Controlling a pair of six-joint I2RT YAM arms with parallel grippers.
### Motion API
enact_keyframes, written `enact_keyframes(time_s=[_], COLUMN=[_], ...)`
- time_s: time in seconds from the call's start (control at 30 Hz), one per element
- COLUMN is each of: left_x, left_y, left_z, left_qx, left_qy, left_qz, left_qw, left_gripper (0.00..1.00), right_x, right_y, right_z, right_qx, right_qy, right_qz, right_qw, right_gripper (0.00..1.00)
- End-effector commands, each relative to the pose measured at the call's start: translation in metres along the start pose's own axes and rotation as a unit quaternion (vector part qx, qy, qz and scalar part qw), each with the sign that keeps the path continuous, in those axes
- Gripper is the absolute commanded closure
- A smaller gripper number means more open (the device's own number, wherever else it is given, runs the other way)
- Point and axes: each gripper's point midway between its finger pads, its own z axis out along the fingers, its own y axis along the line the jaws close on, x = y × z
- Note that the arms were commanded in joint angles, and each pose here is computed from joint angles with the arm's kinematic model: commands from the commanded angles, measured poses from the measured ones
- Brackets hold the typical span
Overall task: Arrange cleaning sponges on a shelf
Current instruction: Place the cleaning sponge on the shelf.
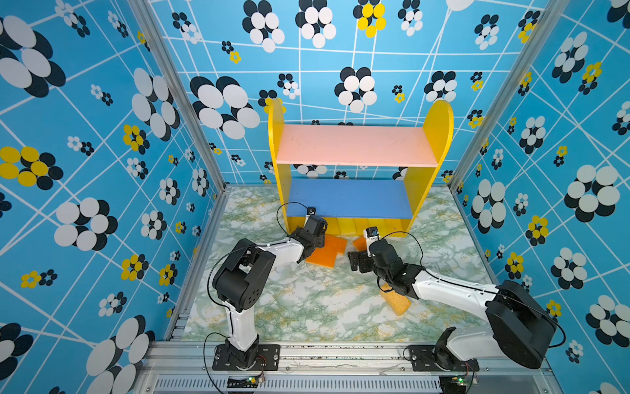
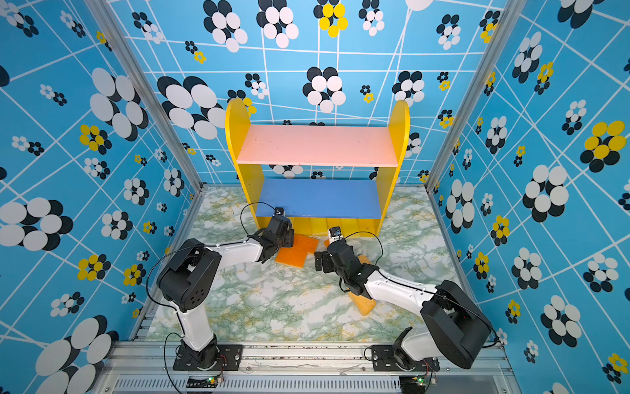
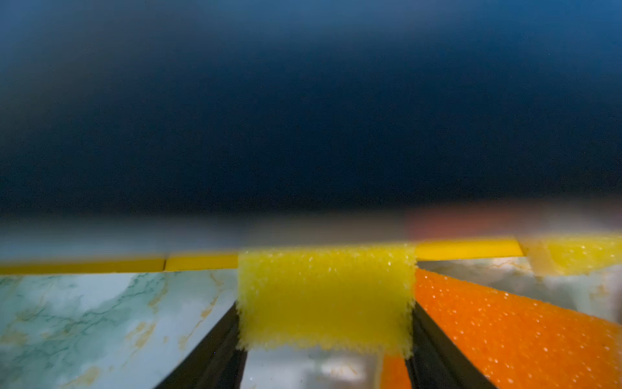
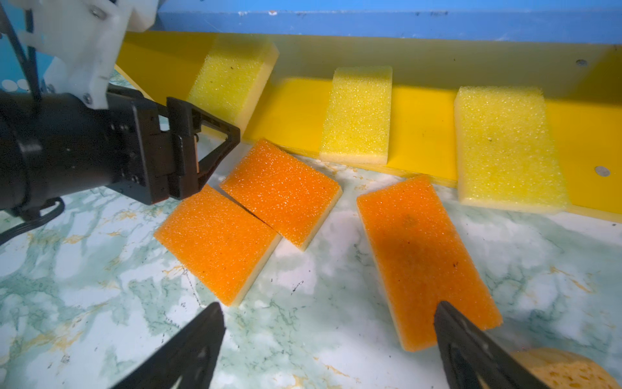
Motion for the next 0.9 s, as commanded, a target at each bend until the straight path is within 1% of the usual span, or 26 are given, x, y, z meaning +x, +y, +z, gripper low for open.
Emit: enact_keyframes(time_s=[0.0,0.23,0.5,0.67,0.73,0.87], left_x=[0.005,0.012,0.02,0.025,0.025,0.029], left_y=[0.007,0.01,0.017,0.017,0.017,0.02], left_z=[0.011,0.018,0.018,0.017,0.017,0.017], left_qx=[-0.008,-0.005,-0.009,-0.006,-0.004,-0.012], left_qy=[0.008,0.009,-0.002,-0.025,-0.038,-0.04], left_qz=[0.006,0.006,0.009,0.007,0.007,0.008], left_qw=[1.0,1.0,1.0,1.0,0.999,0.999], left_gripper=[0.31,0.32,0.33,0.35,0.35,0.33], right_x=[-0.003,-0.006,-0.009,-0.011,-0.011,-0.01], right_y=[0.001,0.004,0.006,0.008,0.008,0.008], right_z=[0.003,0.006,0.005,0.006,0.007,0.007], right_qx=[0.003,-0.001,-0.002,-0.003,-0.003,-0.004], right_qy=[0.009,0.013,0.016,0.016,0.016,0.017], right_qz=[0.003,0.003,0.0,0.0,0.001,0.0], right_qw=[1.0,1.0,1.0,1.0,1.0,1.0], right_gripper=[0.01,0.01,0.01,0.01,0.01,0.01])
